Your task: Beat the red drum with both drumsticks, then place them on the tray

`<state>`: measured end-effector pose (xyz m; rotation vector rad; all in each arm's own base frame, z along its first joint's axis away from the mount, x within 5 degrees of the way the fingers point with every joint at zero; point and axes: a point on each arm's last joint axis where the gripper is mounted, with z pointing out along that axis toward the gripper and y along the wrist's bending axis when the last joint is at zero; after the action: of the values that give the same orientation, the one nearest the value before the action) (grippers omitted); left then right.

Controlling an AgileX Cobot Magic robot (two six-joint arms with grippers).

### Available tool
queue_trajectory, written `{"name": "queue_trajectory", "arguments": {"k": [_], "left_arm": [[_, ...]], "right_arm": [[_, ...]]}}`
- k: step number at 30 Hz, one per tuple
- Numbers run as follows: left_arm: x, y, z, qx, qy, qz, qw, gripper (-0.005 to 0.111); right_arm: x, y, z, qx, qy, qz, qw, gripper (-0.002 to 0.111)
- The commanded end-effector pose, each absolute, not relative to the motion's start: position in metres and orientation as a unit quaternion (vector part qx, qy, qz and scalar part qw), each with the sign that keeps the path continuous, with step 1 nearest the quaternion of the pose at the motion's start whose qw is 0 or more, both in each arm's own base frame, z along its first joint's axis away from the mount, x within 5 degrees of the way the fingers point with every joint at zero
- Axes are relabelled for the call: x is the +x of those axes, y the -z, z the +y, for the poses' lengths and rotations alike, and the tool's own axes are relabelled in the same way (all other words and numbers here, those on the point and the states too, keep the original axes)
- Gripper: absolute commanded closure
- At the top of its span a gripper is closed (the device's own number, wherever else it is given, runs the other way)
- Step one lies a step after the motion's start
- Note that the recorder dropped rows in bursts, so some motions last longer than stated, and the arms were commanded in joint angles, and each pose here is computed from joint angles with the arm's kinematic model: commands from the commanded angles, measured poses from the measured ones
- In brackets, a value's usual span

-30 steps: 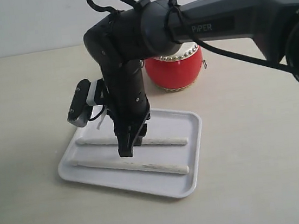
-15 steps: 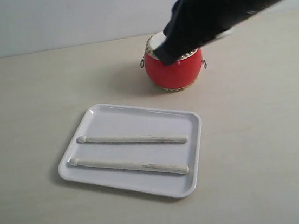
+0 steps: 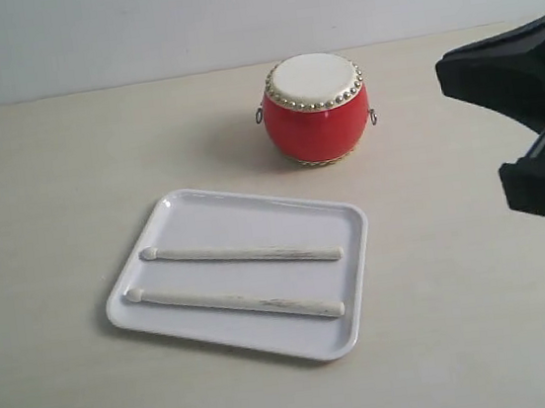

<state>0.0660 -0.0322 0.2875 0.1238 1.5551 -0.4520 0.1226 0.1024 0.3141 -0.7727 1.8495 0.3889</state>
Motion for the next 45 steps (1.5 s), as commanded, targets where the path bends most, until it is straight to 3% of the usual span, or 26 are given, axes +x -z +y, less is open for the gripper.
{"name": "queue_trajectory", "arguments": {"k": [1, 15, 26, 37, 45], "left_arm": [[0.065, -0.286, -0.033, 0.058, 0.206, 0.696, 0.686, 0.107], [0.063, -0.287, -0.033, 0.060, 0.205, 0.692, 0.690, 0.107], [0.043, -0.296, -0.022, 0.060, 0.128, 0.634, 0.760, 0.107], [0.051, -0.238, -0.001, -0.024, 0.024, 0.683, 0.729, 0.107], [0.053, -0.224, 0.002, -0.034, -0.009, 0.694, 0.719, 0.107]], "right_arm": [[0.117, -0.318, 0.096, -0.315, -0.167, 0.764, 0.538, 0.108], [0.115, -0.320, 0.096, -0.314, -0.168, 0.762, 0.540, 0.108], [0.115, -0.320, 0.096, -0.314, -0.168, 0.762, 0.540, 0.108], [0.115, -0.320, 0.096, -0.314, -0.168, 0.762, 0.540, 0.108], [0.115, -0.320, 0.096, -0.314, -0.168, 0.762, 0.540, 0.108]]}}
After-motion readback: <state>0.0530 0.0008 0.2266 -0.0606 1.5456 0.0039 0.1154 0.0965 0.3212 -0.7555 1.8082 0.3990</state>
